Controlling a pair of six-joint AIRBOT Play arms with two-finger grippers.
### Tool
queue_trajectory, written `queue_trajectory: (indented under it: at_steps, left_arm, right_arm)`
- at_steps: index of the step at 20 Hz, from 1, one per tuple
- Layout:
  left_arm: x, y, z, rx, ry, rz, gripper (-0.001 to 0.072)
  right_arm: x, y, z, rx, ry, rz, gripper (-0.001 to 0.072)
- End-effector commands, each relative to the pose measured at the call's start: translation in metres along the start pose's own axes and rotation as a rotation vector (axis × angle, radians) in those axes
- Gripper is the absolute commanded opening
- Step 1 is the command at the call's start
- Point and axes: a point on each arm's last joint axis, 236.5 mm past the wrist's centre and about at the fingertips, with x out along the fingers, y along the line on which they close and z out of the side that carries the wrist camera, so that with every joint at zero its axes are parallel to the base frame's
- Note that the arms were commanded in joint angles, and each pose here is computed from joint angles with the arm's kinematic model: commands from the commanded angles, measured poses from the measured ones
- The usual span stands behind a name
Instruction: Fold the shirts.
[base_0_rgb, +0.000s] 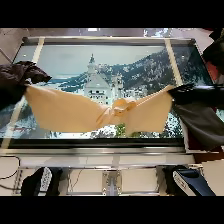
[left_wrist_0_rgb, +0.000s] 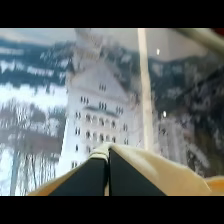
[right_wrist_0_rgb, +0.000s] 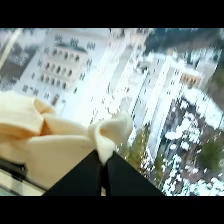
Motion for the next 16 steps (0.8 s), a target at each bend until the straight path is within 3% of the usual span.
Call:
queue_trajectory:
  at_steps: [1,5,7,12,13,14,15,16]
  left_arm:
    - [0.084,0.072,-0.095,-0.103,0.393,0.085,0.0008]
    - [0.188,0.115,-0.138,-0.201,0.443,0.15,0.0008]
    - [0.223,0.12,-0.124,-0.278,0.34,0.162,0.0009]
    - [0.236,0.112,-0.045,-0.19,0.127,0.158,0.006]
    - [0.228,0.109,-0.026,-0.178,0.085,0.151,0.0144]
    - [0.214,0.103,-0.006,-0.155,0.045,0.138,0.0396]
    - [0.196,0.098,0.009,-0.146,0.013,0.127,0.0554]
    - [0.173,0.094,0.019,-0.126,0.003,0.117,0.0556]
  right_arm:
    - [0.109,-0.041,-0.076,0.194,0.208,0.027,0.0016]
    - [0.187,-0.071,-0.13,0.355,0.327,0.029,0.0016]
    - [0.208,-0.078,-0.132,0.38,0.322,0.035,0.0016]
    - [0.223,-0.104,-0.093,0.374,0.167,-0.032,0.0018]
    - [0.221,-0.104,-0.082,0.363,0.148,-0.029,0.0045]
    - [0.218,-0.103,-0.069,0.345,0.132,-0.023,0.0124]
    - [0.214,-0.1,-0.056,0.316,0.124,-0.015,0.0268]
    - [0.208,-0.097,-0.045,0.276,0.129,-0.009,0.0341]
